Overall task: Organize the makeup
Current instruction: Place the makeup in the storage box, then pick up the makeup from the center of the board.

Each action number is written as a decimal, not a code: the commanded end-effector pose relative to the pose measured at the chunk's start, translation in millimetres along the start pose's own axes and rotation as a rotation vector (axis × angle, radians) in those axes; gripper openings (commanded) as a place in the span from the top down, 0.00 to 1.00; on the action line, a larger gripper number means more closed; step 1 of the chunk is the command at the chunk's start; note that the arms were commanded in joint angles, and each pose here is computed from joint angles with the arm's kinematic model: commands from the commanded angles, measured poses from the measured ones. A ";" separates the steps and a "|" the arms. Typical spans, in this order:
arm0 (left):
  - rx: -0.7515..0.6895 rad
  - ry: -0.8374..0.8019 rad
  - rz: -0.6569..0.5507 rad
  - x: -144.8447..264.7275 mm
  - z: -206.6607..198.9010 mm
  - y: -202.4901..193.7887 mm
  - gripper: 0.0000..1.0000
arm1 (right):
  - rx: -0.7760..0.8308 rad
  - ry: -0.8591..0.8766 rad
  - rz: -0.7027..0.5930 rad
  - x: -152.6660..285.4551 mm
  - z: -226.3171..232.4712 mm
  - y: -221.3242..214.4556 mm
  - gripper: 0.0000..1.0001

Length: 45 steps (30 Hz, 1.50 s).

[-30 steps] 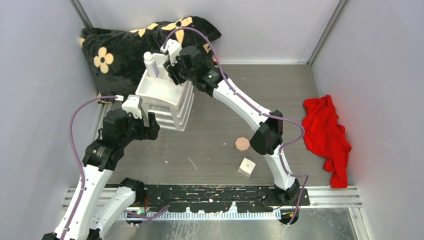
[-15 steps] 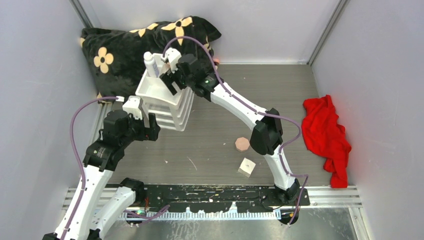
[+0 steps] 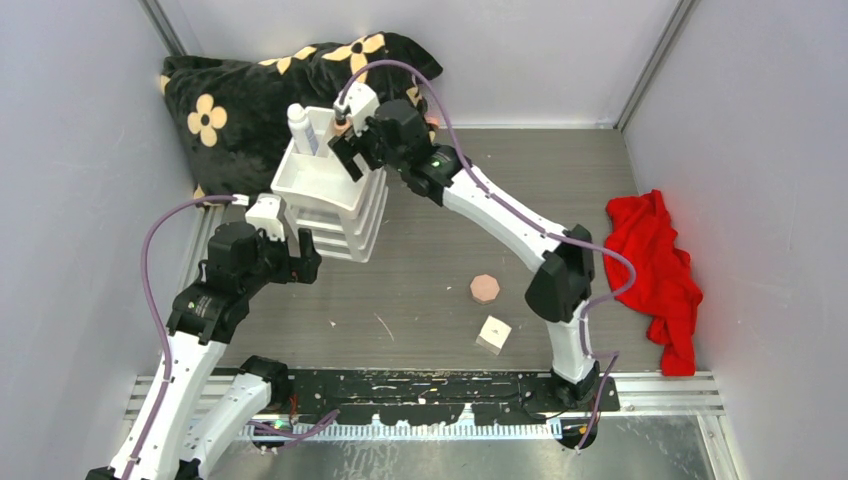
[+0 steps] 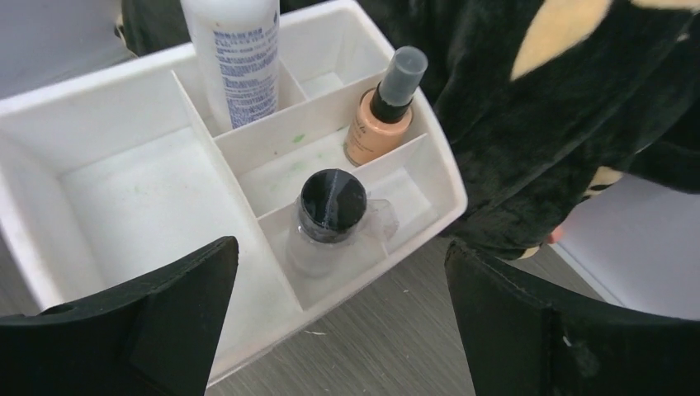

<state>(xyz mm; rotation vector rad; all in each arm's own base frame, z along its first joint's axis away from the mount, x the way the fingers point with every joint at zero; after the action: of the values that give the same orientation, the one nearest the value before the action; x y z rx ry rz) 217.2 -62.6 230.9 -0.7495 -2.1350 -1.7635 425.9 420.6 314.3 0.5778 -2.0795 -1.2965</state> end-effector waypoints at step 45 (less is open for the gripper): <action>0.137 0.040 -0.074 4.2 25.9 112.8 0.01 | -0.457 -0.248 0.548 205.8 42.1 -259.4 0.06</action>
<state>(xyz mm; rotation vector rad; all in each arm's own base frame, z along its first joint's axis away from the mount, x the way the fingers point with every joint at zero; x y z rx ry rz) 264.7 -21.4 325.6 -0.5706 -2.1887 -1.6859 248.3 203.1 102.0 -0.3558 -1.8329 -1.3675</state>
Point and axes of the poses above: each gripper's point midway between its finger pads, its own x axis back along the fingers, its own z axis along the line the jaws close on, y = z × x, the point moved 1 cm from there along x, back along the fingers, and after that the axes turned 8 degrees about x, right-handed, at the moved point
